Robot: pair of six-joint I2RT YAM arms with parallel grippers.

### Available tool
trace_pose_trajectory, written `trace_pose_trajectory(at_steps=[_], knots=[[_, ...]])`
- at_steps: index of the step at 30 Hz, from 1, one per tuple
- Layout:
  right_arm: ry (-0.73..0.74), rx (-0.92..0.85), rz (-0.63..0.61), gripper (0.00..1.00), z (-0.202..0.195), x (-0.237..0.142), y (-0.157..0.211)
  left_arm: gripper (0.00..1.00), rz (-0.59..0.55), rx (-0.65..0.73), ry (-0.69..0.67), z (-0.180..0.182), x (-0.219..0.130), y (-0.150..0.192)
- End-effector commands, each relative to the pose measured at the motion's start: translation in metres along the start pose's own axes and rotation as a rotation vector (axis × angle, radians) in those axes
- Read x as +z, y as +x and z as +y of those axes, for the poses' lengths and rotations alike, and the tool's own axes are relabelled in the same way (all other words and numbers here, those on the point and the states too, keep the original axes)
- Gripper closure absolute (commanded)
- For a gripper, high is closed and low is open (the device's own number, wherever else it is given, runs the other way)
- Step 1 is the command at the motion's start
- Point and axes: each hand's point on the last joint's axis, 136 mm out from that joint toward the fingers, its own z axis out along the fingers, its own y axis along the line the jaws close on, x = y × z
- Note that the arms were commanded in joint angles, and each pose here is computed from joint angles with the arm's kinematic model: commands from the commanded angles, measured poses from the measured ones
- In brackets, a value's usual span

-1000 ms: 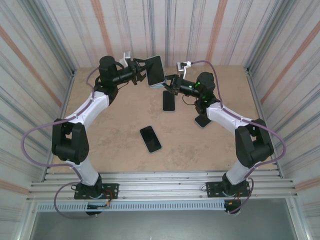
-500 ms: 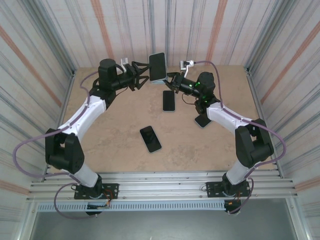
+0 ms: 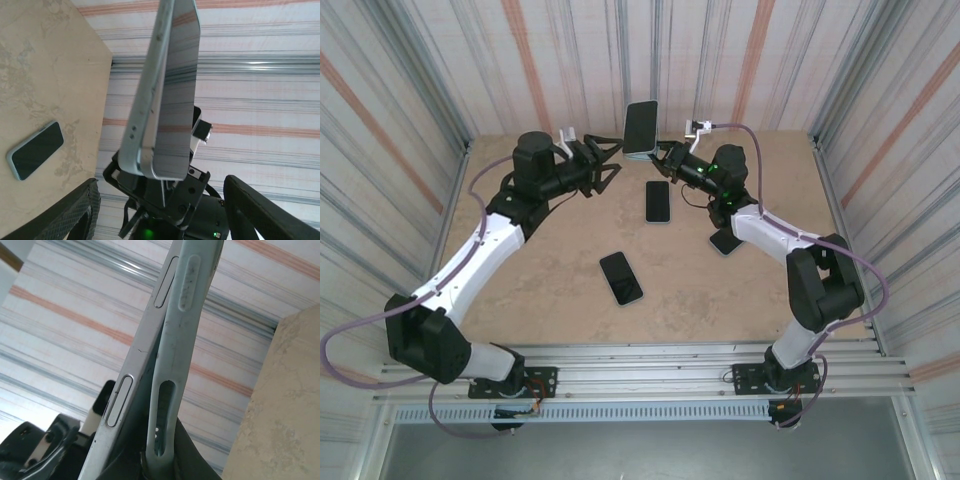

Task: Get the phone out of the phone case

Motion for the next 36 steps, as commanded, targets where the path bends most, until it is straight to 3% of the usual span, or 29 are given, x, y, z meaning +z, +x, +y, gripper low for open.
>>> trace_pose_trajectory(at_steps=[1, 7, 24, 36], knots=[[-0.090, -0.101, -0.041, 0.94, 0.033, 0.005, -0.008, 0.33, -0.008, -0.010, 0.048, -0.018, -0.001, 0.010], [-0.084, -0.111, -0.040, 0.94, 0.032, 0.006, -0.006, 0.37, 0.018, -0.032, 0.087, -0.026, 0.014, 0.022], [-0.088, -0.155, -0.014, 0.94, 0.034, 0.007, 0.004, 0.50, -0.024, -0.067, 0.111, -0.028, 0.030, 0.009], [-0.072, -0.159, -0.024, 0.95, 0.027, 0.007, -0.001, 0.51, -0.023, -0.102, 0.117, -0.024, 0.024, 0.011]])
